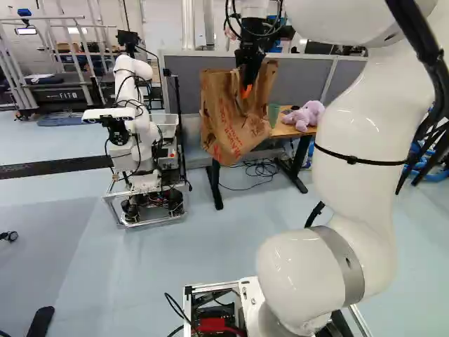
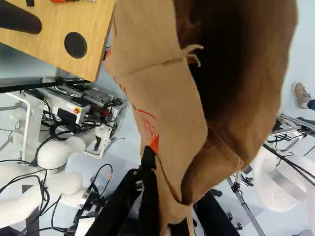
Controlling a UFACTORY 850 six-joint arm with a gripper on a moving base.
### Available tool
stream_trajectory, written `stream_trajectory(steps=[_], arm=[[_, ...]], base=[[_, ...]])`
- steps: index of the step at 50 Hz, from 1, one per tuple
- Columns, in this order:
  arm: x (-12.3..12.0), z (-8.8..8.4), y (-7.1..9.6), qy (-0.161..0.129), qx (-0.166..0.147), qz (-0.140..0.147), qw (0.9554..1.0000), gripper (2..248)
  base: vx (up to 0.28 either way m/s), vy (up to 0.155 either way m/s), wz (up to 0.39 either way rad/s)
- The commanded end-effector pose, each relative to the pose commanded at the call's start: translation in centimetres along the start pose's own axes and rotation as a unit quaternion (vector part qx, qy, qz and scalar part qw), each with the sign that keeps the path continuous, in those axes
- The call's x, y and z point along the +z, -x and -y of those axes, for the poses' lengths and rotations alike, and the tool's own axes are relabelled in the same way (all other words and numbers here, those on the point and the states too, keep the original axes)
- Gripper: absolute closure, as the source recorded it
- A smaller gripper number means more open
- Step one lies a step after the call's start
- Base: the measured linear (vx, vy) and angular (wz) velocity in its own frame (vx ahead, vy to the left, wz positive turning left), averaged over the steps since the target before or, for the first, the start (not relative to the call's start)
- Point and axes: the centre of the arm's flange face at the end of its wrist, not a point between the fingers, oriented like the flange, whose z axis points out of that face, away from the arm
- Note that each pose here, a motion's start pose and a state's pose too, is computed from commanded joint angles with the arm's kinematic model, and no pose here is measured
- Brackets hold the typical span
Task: Pick up the bag on the ground and place it on the table
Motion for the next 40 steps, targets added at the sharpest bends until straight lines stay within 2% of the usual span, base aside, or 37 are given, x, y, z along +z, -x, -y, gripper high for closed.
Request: stream_trajectory(steps=[40], arm=[[-0.25,-0.1,0.04,0.004,0.0,0.002,1.0,224]], base=[[0.0,0.0,0.0]])
